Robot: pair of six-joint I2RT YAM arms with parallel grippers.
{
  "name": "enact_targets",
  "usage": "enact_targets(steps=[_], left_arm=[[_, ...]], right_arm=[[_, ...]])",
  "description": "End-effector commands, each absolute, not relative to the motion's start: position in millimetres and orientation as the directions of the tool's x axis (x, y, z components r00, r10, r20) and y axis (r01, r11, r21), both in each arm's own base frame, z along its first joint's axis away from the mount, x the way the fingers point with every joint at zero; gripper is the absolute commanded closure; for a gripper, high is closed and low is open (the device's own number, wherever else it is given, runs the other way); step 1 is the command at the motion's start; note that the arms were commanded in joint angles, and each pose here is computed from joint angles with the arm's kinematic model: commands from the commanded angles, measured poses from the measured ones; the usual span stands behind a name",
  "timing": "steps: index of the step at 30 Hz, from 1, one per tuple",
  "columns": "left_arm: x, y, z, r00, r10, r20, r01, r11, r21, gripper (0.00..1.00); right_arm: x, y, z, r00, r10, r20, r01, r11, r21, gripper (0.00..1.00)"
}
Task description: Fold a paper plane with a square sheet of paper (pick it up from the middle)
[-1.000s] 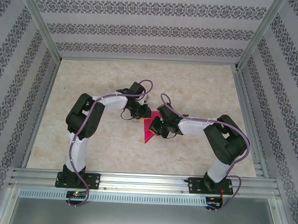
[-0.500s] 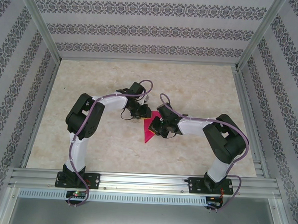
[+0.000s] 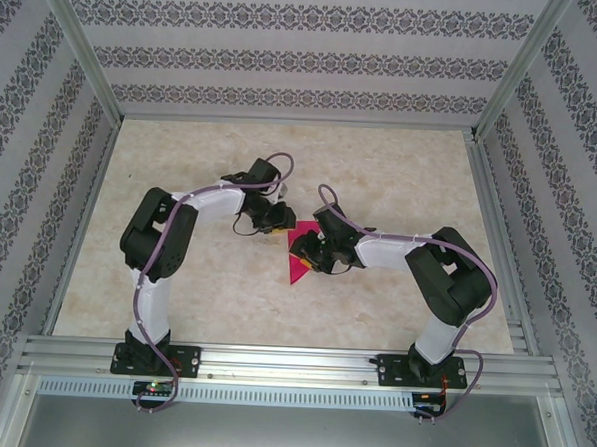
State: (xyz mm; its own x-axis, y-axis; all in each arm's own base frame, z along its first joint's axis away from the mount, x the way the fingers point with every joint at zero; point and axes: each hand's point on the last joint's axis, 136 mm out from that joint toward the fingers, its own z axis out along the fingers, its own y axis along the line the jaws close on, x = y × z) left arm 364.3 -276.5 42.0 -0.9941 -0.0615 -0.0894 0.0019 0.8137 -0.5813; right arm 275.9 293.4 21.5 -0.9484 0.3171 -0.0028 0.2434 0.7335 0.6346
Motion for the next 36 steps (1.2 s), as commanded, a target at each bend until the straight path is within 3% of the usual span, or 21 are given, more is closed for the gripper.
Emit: enact_targets(steps=[1, 5, 13, 19, 24, 30, 36], left_arm=[[367, -265, 54, -0.989, -0.107, -0.098, -0.03, 0.811, -0.584, 0.66], [362, -268, 57, -0.991, -0.097, -0.092, -0.022, 0.797, -0.604, 0.66], [345, -277, 63, -0.996, -0.047, -0.07, 0.009, 0.759, -0.651, 0.73], [318, -289, 64, -0.999, 0.024, -0.037, 0.042, 0.733, -0.678, 0.81], [300, -293, 57, -0.997, 0.078, -0.012, 0.066, 0.738, -0.672, 0.84], [298, -291, 43, -0.994, 0.105, -0.014, 0.089, 0.758, -0.646, 0.76], [293, -296, 36, -0.988, 0.155, -0.016, 0.13, 0.763, -0.633, 0.76]], right_arm=[[263, 278, -2, -0.948, 0.316, 0.018, 0.272, 0.783, 0.56, 0.56], [261, 276, -4, -0.949, 0.315, 0.019, 0.271, 0.785, 0.558, 0.57], [257, 272, -9, -0.948, 0.316, 0.023, 0.278, 0.794, 0.541, 0.79], [254, 267, -13, -0.951, 0.308, 0.025, 0.275, 0.807, 0.522, 0.91], [254, 267, -13, -0.954, 0.299, 0.024, 0.267, 0.808, 0.525, 0.93], [255, 268, -13, -0.956, 0.294, 0.023, 0.262, 0.808, 0.527, 0.93], [256, 269, -11, -0.956, 0.293, 0.021, 0.259, 0.806, 0.532, 0.93]])
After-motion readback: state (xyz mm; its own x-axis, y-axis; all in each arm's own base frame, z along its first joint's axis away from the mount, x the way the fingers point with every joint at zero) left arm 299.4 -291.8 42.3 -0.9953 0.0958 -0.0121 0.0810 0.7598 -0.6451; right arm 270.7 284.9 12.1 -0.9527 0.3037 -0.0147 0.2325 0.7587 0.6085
